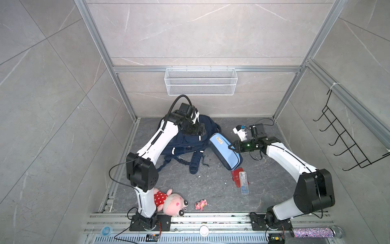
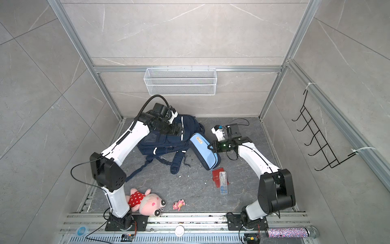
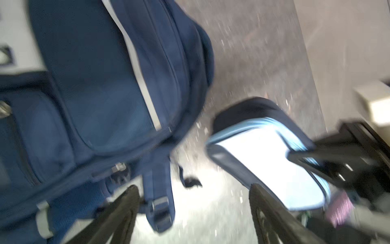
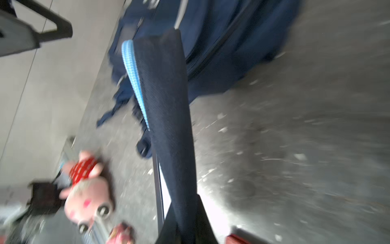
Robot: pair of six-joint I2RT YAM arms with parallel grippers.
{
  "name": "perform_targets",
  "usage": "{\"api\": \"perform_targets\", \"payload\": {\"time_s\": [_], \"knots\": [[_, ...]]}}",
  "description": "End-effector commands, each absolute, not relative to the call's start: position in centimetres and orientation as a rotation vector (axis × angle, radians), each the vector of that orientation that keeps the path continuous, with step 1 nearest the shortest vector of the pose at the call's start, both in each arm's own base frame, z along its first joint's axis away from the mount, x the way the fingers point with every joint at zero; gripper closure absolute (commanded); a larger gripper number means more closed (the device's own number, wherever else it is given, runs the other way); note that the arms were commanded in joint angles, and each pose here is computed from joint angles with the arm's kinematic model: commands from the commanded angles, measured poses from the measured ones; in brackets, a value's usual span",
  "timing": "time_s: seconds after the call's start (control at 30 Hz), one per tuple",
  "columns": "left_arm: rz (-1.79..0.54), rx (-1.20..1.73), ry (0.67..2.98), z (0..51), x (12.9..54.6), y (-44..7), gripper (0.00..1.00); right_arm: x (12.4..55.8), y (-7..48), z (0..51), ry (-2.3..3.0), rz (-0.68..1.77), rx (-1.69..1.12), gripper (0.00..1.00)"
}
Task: Pack the student bag
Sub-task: 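Carry the pencil case to the backpack with the right gripper while the left grips it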
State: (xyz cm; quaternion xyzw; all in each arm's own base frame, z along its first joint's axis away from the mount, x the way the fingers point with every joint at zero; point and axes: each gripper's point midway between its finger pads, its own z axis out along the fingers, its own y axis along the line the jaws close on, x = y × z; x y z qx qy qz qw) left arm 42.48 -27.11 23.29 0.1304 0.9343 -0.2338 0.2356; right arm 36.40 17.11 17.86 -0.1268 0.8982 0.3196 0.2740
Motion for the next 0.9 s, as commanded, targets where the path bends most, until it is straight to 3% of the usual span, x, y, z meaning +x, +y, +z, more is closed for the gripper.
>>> {"api": "perform_targets", "payload": {"time_s": [0.0, 0.23, 0.5, 0.63, 0.73, 0.87], "knots": [[-0.551, 0.169, 2.608, 21.7, 45.7, -26.8, 0.25, 38.0, 15.7, 19.6, 2.357, 0.776, -0.163, 1.0], [-0.543, 0.064, 2.603, 17.5, 52.0, -29.2, 0.38, 37.9, 14.7, 20.8, 2.323, 0.744, -0.081, 1.0], [-0.546, 0.09, 2.589, 13.6, 53.4, -31.8, 0.39, 37.8, 13.5, 21.9, 2.319, 0.743, -0.023, 1.0], [-0.503, 0.136, 2.596, 12.1, 52.8, -33.0, 0.34, 37.5, 13.2, 22.2, 2.328, 0.736, -0.031, 1.0], [-0.417, 0.145, 2.603, 10.5, 52.6, -33.2, 0.18, 37.2, 13.1, 22.1, 2.34, 0.729, -0.031, 1.0], [-0.384, 0.072, 2.639, 7.4, 52.8, -32.9, 0.2, 37.1, 13.1, 21.8, 2.352, 0.742, -0.007, 1.0]]}}
